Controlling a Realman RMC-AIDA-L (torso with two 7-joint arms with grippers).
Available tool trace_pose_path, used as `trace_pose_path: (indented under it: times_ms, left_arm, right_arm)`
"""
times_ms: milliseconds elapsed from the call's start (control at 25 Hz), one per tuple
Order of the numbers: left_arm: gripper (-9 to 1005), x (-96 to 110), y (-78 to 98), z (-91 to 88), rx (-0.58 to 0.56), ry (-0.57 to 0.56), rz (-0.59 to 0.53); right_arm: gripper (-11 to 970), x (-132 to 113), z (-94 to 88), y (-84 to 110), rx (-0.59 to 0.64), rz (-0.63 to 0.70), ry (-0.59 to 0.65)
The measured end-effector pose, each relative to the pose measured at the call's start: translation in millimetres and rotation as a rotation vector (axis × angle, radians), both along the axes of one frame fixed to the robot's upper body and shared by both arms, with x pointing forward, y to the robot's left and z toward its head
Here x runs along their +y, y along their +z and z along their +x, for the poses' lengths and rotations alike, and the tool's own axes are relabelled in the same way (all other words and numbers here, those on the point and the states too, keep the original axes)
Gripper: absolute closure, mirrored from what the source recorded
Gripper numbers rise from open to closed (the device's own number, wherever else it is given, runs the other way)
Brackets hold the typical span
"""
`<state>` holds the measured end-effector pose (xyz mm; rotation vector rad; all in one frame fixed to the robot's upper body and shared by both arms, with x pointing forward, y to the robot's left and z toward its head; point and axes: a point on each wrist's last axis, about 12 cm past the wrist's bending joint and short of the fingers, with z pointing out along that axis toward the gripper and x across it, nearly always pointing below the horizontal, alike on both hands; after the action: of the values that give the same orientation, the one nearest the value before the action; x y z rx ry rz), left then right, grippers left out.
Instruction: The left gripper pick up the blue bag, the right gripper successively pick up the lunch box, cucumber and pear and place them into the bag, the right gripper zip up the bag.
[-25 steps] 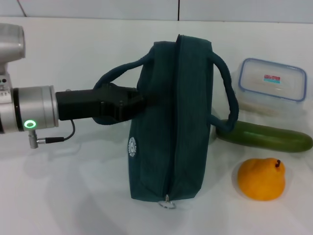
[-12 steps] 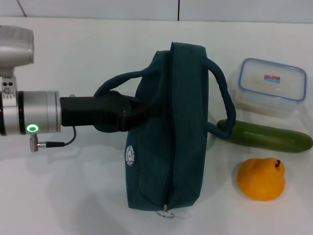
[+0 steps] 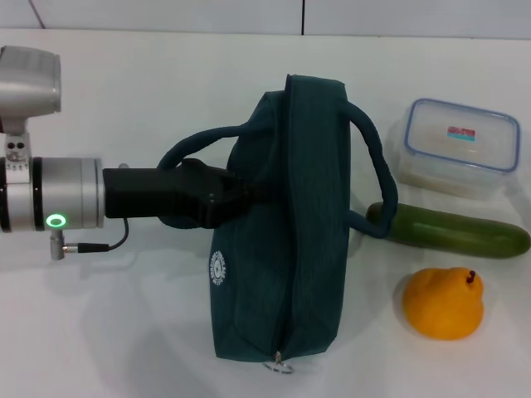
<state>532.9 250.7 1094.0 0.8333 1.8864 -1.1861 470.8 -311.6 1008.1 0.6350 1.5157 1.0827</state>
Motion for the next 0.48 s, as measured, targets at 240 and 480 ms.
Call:
trace_pose_path:
  times_ms: [240,480]
  left_arm:
    - [953,-1,-0.1,0.2,-0.01,-0.005,0.002]
    - [952,-1,-0.6,-0.1,-0.008,-0.005,0.001]
  right_arm:
    - [103,11,11.3,0.1,0.035,0.006,0.076]
    - [104,3,-0.5,4.4,-0.04,-0.006,0.034]
